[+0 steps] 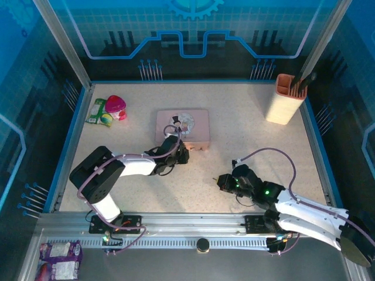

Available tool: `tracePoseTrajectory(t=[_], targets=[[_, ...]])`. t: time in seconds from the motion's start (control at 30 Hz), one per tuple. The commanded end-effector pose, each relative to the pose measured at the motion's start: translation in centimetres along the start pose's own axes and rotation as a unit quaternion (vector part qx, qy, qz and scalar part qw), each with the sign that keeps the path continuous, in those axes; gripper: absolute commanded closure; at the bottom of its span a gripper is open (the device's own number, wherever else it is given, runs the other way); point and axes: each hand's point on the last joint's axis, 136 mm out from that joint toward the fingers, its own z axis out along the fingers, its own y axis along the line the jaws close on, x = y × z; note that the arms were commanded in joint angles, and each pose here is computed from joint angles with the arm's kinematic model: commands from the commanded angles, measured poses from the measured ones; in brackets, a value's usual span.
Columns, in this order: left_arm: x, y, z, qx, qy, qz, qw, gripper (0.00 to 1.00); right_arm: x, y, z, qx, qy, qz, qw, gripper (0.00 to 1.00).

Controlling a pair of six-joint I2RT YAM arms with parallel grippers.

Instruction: Unlock the padlock with the key

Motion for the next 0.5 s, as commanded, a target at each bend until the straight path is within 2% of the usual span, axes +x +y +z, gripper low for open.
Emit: tracePoseTrajectory(t=[0.0,0.27,0.47], targets=[[-0.1,1.3,-1.0,-0.004,-0.005,-0.023,1.000,0.96,-0.6,2.8,0.2,-0.036,-0.005,0.000,0.999,1.00],[0.3,1.3,-2.1,0.014,0.021,-0.029,0.999,0.98,0.2,4.3,2.3,-0.033,0.008,-0.005,0.999,1.00],[0.5,-1.1,-2.8,0.068,0.046,-0.071,0.994,0.98,0.7,4.1,3.1,-0.039,0.012,0.014,0.999,1.00]])
